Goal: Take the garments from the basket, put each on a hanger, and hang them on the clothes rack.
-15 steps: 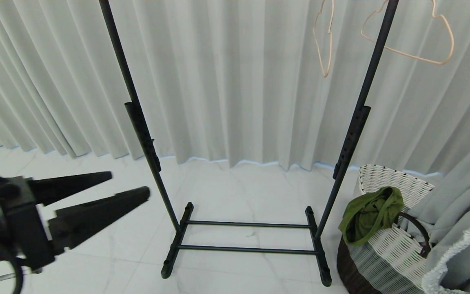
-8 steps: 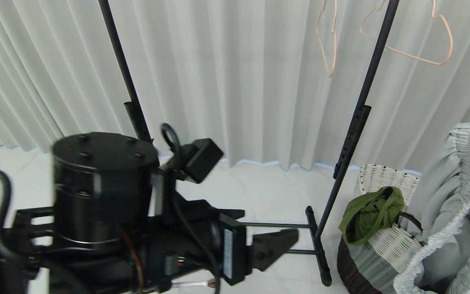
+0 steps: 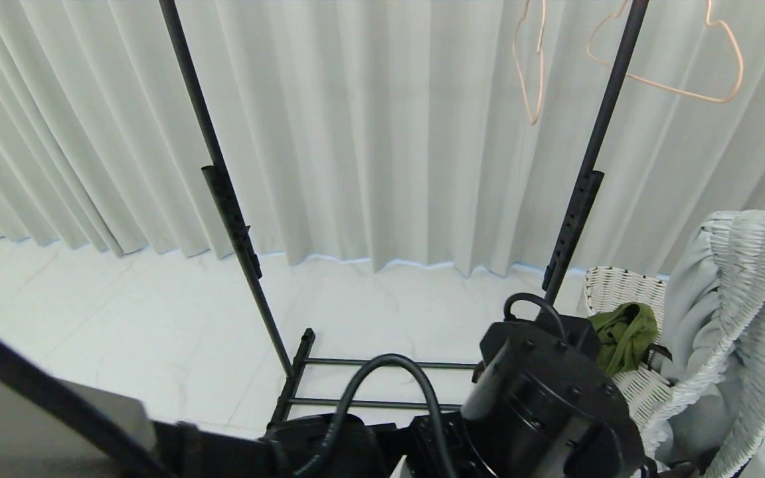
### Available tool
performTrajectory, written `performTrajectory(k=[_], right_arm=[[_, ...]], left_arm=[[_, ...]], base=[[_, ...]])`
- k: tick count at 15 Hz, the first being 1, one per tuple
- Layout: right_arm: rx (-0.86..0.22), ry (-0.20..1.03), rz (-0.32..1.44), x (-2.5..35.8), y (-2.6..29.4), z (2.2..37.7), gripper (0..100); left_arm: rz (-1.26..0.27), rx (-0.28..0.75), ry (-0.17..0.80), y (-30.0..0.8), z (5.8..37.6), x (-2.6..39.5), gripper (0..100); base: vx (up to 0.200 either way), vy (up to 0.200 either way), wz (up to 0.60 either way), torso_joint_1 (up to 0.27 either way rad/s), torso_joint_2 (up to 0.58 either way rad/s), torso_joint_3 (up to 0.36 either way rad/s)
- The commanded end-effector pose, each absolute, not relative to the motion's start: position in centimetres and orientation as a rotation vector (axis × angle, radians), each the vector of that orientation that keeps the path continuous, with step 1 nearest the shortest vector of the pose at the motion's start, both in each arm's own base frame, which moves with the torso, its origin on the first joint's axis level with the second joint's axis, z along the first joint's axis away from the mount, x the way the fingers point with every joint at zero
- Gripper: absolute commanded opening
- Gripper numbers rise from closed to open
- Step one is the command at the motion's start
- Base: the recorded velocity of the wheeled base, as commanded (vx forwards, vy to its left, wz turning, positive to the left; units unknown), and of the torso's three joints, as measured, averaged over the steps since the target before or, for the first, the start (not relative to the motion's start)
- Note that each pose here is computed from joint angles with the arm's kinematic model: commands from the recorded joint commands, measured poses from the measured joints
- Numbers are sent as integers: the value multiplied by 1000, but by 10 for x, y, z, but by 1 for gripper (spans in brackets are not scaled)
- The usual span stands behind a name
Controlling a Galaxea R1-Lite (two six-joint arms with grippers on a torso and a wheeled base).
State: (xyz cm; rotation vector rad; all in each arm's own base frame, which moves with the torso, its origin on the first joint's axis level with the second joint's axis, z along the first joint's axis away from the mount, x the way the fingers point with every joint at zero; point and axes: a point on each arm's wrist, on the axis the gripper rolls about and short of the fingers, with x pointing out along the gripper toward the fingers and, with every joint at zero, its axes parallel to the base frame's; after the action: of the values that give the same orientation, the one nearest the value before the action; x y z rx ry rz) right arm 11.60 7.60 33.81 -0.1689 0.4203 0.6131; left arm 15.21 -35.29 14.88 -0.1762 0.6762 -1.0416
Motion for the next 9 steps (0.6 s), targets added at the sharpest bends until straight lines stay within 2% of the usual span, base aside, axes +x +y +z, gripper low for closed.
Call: performTrajectory(k=[1,5,9], right_arm=[[-170,422,615,114,75,336,0],[-166,406,615,114,75,337,0],[-162,388,621,108,72,340,0]], left_arm=[[-1020,-137,730,-372,115,159,100],[-965,-131,720,-380,91,168,100],[-916,-175,721,-393,77,185,100]], base=[[0,0,0,0,0,0],[0,0,0,0,0,0],[0,0,0,0,0,0]])
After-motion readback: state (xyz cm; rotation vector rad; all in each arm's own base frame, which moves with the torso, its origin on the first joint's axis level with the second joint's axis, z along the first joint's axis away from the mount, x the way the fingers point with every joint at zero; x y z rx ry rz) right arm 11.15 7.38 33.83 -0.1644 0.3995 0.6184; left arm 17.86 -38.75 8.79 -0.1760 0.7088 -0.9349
